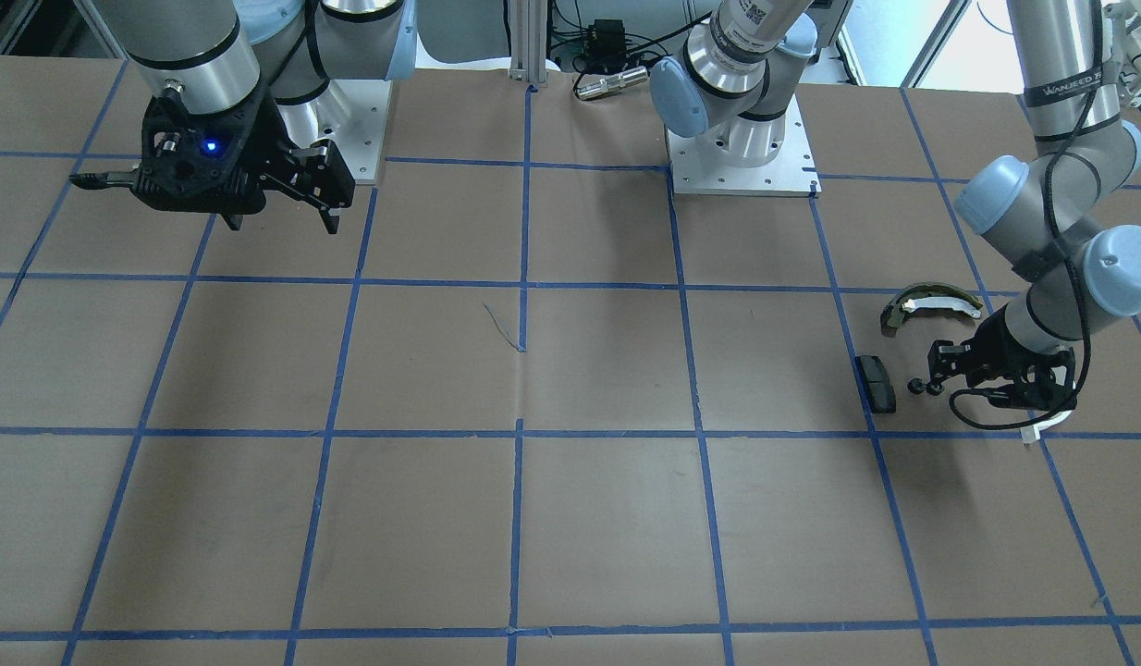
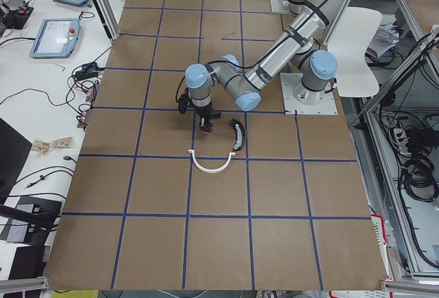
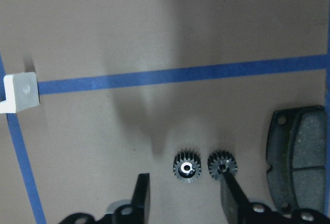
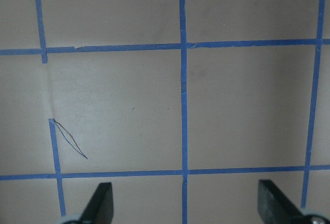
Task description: Place bearing gear from tray to pile
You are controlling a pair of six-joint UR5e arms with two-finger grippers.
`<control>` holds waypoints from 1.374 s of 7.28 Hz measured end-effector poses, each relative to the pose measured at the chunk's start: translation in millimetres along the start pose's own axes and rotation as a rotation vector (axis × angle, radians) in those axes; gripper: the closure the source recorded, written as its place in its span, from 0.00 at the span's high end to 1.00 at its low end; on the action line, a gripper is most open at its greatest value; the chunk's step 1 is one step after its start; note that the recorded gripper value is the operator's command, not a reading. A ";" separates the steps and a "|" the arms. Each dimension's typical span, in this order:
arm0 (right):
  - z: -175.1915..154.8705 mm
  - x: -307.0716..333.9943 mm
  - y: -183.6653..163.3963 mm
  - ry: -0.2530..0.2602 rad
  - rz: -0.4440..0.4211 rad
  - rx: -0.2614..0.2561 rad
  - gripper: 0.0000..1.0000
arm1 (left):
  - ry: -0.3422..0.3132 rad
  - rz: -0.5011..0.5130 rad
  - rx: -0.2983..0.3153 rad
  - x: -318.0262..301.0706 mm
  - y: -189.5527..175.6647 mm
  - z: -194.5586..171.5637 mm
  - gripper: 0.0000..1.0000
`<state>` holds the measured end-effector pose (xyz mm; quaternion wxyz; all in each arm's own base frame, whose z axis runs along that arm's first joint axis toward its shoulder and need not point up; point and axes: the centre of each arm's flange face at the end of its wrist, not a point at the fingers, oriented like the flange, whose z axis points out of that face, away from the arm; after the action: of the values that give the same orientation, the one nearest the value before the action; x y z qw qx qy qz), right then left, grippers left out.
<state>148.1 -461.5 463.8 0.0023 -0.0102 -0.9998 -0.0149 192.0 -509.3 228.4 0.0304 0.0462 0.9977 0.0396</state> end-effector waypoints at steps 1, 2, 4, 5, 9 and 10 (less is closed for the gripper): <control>-0.2 0.0 0.2 0.000 0.000 0.001 1.00 | 0.010 -0.006 0.003 7.3 3.4 -31.5 1.00; 0.0 0.0 0.2 0.000 0.000 0.000 1.00 | 0.035 -0.019 -0.013 23.7 4.8 -76.0 1.00; 0.6 0.1 0.4 0.001 0.000 -0.001 1.00 | 0.055 -0.106 -0.015 113.4 -4.0 -176.9 1.00; -0.4 0.0 0.0 0.000 0.000 0.001 1.00 | 0.048 -0.139 0.007 180.3 -4.0 -224.0 1.00; -16.6 0.0 1.7 -0.038 0.005 0.001 1.00 | 0.023 -0.079 0.127 309.5 29.0 -289.7 1.00; -21.7 -3.7 2.8 -0.064 0.004 -0.002 1.00 | 0.025 -0.102 0.140 314.5 31.2 -290.3 1.00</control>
<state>152.0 -459.5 485.5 -0.0299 -0.0125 -0.9994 -0.0155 -136.4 -470.7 501.9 0.0165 -0.0031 0.9994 -0.0314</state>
